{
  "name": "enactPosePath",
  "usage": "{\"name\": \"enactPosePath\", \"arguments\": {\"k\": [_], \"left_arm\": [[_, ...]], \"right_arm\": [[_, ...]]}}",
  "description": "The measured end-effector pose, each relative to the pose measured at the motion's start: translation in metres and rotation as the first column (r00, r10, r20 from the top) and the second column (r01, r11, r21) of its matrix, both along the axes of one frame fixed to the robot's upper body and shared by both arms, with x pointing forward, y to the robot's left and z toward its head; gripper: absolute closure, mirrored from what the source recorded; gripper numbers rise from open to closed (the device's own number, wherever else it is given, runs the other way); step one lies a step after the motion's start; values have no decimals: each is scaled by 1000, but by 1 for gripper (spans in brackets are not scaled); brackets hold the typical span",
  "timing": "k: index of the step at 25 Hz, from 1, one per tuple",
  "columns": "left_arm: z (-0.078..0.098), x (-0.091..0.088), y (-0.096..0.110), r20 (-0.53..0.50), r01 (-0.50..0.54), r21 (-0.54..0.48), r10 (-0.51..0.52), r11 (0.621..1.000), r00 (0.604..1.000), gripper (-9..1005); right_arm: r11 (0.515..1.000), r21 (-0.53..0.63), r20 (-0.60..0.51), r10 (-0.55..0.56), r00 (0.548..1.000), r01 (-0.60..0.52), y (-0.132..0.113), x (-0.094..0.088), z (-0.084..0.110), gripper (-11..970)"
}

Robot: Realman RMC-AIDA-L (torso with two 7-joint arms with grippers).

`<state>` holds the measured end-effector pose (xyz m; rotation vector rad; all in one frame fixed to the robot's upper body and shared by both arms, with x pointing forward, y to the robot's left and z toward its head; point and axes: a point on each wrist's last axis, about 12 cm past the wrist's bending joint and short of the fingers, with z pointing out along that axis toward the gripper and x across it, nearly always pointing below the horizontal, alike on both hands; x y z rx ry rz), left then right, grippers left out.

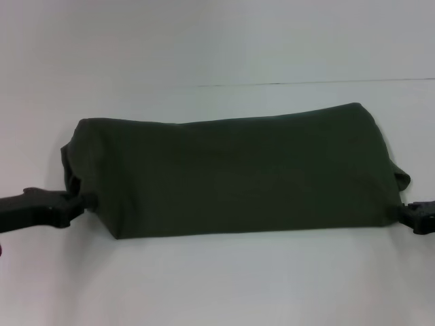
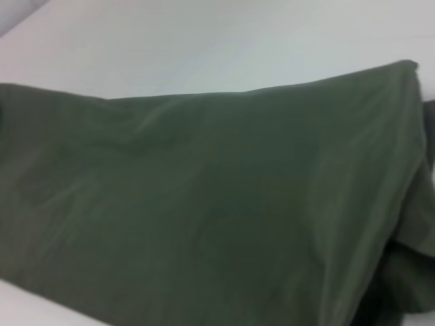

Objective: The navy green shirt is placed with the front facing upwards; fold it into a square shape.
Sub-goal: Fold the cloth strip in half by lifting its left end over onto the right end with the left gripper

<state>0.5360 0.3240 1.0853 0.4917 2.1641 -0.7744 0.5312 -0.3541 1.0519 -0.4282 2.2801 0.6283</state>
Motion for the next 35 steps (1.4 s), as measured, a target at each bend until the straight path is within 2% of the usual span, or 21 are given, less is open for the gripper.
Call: {"name": "enactPosePath", "arguments": {"k": [2,13,19,25,35], "left_arm": [[1,-8,3,22,45,16,-45,999,999,990],[-1,-31,15,-4,77,38,-77,996,997,990],[0,-43,20,-3,91,28,-91,995,996,989],[0,-49,21,-22,119,20,-118,993,993,989],[0,-46,18,-23,126,19,-125,992,992,990]], "right_arm": [[1000,-2,7,14,1000,-14,0,-5,-1,926],[990,58,1,126,992,-126,-2,-46,-10,925],[991,80,-14,108,994,-106,-10,-64,-15,925],[992,84,-18,94,995,-92,-13,-69,-17,925],[997,67,42,26,999,-29,-25,-60,-9,904]]}}
